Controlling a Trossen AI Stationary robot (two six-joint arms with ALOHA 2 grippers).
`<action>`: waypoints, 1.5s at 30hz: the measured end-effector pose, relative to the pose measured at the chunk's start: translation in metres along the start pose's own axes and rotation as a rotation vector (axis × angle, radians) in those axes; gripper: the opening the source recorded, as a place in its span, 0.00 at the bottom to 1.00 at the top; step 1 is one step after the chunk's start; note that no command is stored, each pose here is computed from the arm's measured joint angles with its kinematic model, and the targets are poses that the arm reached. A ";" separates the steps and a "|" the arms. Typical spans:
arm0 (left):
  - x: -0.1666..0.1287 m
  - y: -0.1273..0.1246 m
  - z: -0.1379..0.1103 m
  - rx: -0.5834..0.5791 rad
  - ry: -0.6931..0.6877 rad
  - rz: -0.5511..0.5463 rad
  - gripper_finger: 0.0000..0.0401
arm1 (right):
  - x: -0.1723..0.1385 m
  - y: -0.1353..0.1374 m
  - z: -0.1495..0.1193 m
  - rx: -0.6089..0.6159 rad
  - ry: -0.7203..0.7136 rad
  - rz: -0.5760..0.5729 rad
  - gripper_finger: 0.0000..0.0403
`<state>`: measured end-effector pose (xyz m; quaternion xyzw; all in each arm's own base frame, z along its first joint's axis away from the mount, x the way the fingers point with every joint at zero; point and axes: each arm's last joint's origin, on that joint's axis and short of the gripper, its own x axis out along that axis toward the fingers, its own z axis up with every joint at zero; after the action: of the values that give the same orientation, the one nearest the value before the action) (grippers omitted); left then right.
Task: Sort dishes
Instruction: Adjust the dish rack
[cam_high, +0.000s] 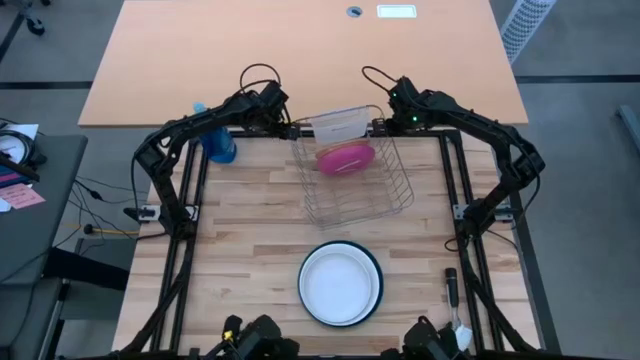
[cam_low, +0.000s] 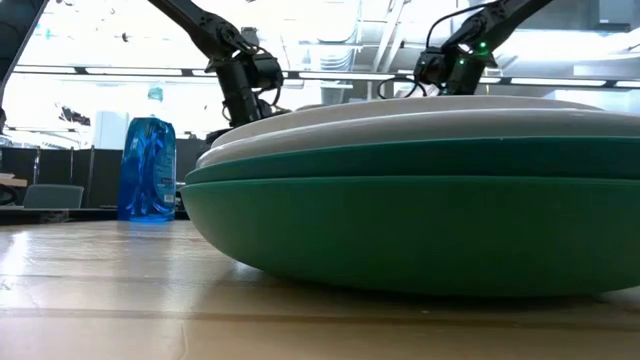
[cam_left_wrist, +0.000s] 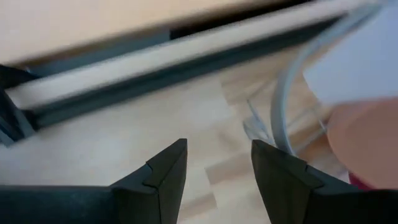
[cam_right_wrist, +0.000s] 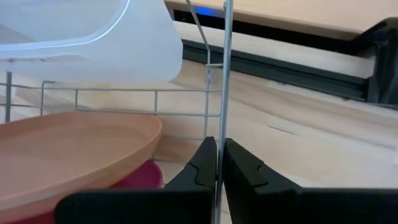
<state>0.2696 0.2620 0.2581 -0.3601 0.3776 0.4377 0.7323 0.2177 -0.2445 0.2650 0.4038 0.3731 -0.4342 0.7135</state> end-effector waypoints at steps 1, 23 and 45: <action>0.000 0.001 0.002 -0.004 -0.015 0.009 0.43 | 0.000 0.001 -0.001 0.003 0.002 0.002 0.05; -0.012 0.037 0.032 -0.164 -0.117 -0.089 0.43 | 0.000 0.020 -0.004 0.165 -0.029 0.067 0.07; -0.016 0.005 -0.009 -0.184 0.022 -0.016 0.43 | 0.000 0.021 -0.001 0.176 -0.062 0.081 0.07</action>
<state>0.2570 0.2501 0.2670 -0.4338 0.3408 0.4605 0.6954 0.2369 -0.2376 0.2700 0.4661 0.2947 -0.4486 0.7033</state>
